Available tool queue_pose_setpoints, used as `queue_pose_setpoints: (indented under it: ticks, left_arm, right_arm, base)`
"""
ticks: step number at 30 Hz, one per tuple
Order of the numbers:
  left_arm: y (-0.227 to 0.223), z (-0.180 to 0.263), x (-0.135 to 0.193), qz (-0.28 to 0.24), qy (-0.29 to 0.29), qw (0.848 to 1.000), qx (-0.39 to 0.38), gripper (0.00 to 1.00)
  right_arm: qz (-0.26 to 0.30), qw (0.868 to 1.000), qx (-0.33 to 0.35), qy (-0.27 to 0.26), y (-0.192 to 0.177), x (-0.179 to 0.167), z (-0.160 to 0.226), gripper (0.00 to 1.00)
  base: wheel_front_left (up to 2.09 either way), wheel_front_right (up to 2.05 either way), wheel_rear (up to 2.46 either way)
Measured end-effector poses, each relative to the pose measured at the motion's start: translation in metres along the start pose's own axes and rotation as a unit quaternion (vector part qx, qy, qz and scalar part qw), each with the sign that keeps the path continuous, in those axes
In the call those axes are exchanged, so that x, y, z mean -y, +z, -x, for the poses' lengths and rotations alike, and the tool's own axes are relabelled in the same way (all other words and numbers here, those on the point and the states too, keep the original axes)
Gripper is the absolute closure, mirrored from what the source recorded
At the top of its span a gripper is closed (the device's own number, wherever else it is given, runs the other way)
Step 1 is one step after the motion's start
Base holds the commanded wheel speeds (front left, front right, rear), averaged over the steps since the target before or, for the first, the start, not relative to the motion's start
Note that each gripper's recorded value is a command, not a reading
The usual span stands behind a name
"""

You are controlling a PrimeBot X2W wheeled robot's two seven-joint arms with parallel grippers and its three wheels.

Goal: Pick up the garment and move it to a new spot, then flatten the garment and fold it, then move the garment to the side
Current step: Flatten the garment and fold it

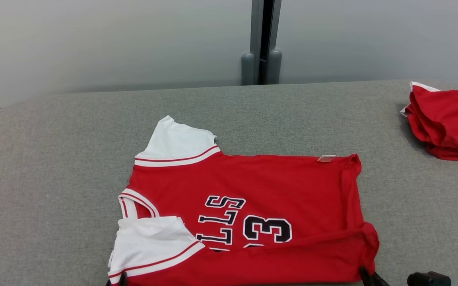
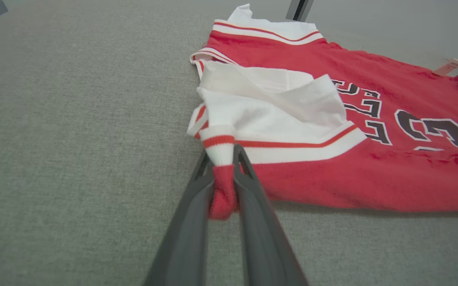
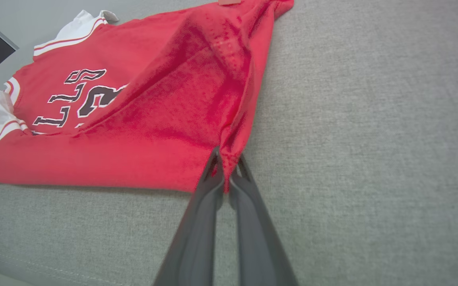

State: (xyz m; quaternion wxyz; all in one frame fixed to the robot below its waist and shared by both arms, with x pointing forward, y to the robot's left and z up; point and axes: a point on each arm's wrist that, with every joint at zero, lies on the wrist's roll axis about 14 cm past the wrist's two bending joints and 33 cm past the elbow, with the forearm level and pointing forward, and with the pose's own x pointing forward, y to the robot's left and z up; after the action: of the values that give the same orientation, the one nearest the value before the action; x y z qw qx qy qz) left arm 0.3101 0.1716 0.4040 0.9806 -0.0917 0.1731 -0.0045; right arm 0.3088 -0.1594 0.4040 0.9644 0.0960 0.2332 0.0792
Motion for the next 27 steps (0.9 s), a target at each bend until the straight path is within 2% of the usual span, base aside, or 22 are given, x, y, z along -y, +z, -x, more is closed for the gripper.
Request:
queue_pose_setpoints:
  ticks: [4, 10, 15, 19, 24, 27]
  left_arm:
    - [0.006, -0.004, 0.000, -0.008, -0.001, 1.000, 0.019, 0.00]
    - [0.049, -0.018, 0.001, -0.036, -0.008, 0.995, 0.093, 0.00]
    - [0.090, -0.034, 0.010, -0.058, -0.024, 0.986, 0.152, 0.00]
    - [0.121, -0.045, 0.020, -0.072, -0.038, 0.978, 0.194, 0.00]
    - [0.151, -0.054, 0.028, -0.077, -0.045, 0.968, 0.235, 0.00]
    - [0.158, -0.058, 0.030, -0.079, -0.046, 0.965, 0.245, 0.00]
  right_arm:
    - [0.004, 1.000, 0.012, -0.006, 0.006, 0.004, 0.000, 0.00]
    - [0.037, 0.994, 0.097, -0.013, 0.057, 0.014, -0.005, 0.00]
    - [0.056, 0.981, 0.183, -0.020, 0.106, 0.018, -0.008, 0.00]
    - [0.071, 0.965, 0.251, -0.023, 0.139, 0.018, -0.007, 0.00]
    - [0.074, 0.952, 0.296, -0.023, 0.156, 0.015, -0.010, 0.00]
    - [0.078, 0.949, 0.305, -0.023, 0.160, 0.012, -0.014, 0.00]
  base:
    - [0.00, 0.00, 0.00]
    - [0.00, 0.00, 0.00]
    - [0.00, 0.00, 0.00]
    - [0.00, 0.00, 0.00]
    - [0.00, 0.00, 0.00]
    - [0.00, 0.00, 0.00]
